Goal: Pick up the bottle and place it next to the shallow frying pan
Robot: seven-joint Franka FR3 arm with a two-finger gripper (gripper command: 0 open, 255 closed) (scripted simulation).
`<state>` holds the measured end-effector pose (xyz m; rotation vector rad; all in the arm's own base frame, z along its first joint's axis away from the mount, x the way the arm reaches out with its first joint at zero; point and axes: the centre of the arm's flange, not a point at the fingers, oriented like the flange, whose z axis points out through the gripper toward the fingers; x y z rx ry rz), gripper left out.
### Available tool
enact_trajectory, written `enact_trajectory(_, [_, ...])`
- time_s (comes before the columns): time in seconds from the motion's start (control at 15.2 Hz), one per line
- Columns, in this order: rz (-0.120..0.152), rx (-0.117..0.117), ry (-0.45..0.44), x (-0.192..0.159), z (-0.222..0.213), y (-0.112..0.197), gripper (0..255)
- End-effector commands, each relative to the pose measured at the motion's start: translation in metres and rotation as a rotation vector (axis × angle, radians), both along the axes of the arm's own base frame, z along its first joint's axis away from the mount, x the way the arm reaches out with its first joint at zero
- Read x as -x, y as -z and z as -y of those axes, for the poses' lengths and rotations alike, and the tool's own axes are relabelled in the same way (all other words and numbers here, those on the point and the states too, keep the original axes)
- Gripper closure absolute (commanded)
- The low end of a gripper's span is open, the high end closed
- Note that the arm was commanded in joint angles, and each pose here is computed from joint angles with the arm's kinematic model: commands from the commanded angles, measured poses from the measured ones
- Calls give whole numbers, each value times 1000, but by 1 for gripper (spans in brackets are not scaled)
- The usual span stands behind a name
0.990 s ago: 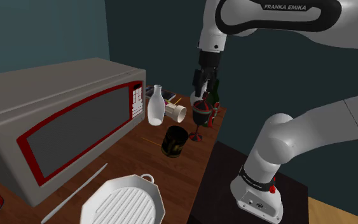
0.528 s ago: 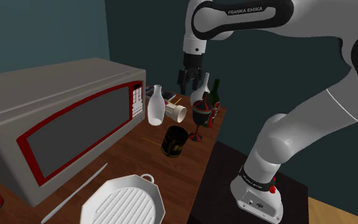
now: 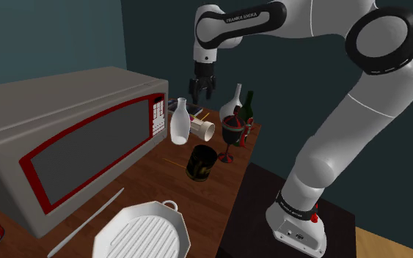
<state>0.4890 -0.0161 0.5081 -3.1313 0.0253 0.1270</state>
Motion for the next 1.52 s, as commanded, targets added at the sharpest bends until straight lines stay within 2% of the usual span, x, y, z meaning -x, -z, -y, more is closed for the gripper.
enact_trajectory(0.0, [0, 7, -2, -23, 6, 10, 0])
enact_trajectory(0.66, [-1, 39, -10, -143, 39, 43, 0])
enact_trajectory(1.12, [-1, 39, -10, -140, 40, 80, 0])
enact_trajectory(1.45, [-1, 39, -10, -140, 40, 83, 0])
